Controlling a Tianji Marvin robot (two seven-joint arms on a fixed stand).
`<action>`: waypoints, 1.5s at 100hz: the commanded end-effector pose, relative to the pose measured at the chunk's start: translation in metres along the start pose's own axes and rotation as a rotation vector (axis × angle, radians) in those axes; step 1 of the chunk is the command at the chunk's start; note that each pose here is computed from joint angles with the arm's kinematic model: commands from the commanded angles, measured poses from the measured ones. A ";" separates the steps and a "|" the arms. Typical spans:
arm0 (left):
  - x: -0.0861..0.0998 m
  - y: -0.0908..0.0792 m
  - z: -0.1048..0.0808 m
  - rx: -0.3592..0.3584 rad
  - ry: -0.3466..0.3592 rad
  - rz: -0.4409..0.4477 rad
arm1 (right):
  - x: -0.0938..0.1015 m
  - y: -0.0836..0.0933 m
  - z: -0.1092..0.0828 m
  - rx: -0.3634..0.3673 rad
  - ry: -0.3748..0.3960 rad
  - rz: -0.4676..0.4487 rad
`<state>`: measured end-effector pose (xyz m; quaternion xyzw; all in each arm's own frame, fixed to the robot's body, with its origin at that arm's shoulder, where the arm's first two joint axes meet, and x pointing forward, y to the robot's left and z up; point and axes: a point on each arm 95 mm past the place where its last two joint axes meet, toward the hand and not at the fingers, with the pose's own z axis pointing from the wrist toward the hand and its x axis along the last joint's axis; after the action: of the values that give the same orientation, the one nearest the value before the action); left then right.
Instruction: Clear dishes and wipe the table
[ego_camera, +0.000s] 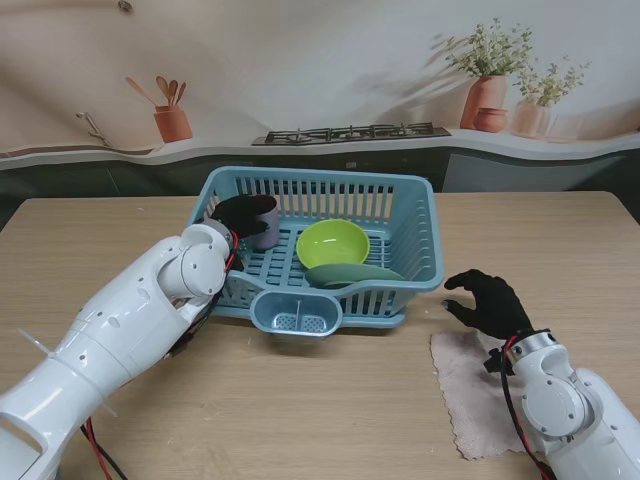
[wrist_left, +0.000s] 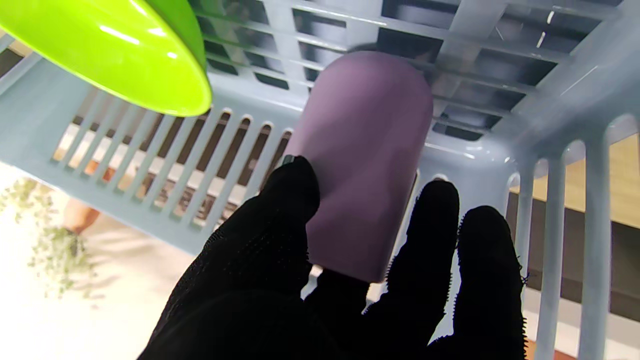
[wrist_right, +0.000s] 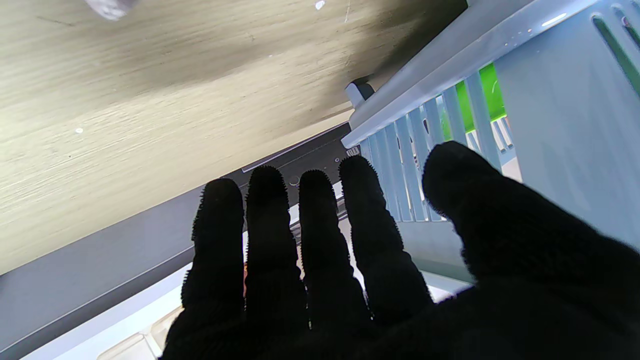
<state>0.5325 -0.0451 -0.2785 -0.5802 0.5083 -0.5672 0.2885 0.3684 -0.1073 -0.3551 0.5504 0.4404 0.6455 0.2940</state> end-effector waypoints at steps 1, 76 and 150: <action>0.000 0.007 -0.001 -0.028 -0.004 -0.004 | 0.001 -0.002 0.000 0.013 0.005 -0.003; 0.002 0.003 -0.005 -0.007 -0.002 -0.019 | 0.000 -0.002 0.000 0.014 0.005 -0.004; 0.009 -0.013 -0.007 0.025 0.091 0.000 | 0.001 -0.002 0.001 0.014 0.006 -0.005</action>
<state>0.5276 -0.0481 -0.2655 -0.5546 0.5107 -0.5973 0.2737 0.3694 -0.1076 -0.3555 0.5500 0.4411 0.6450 0.2949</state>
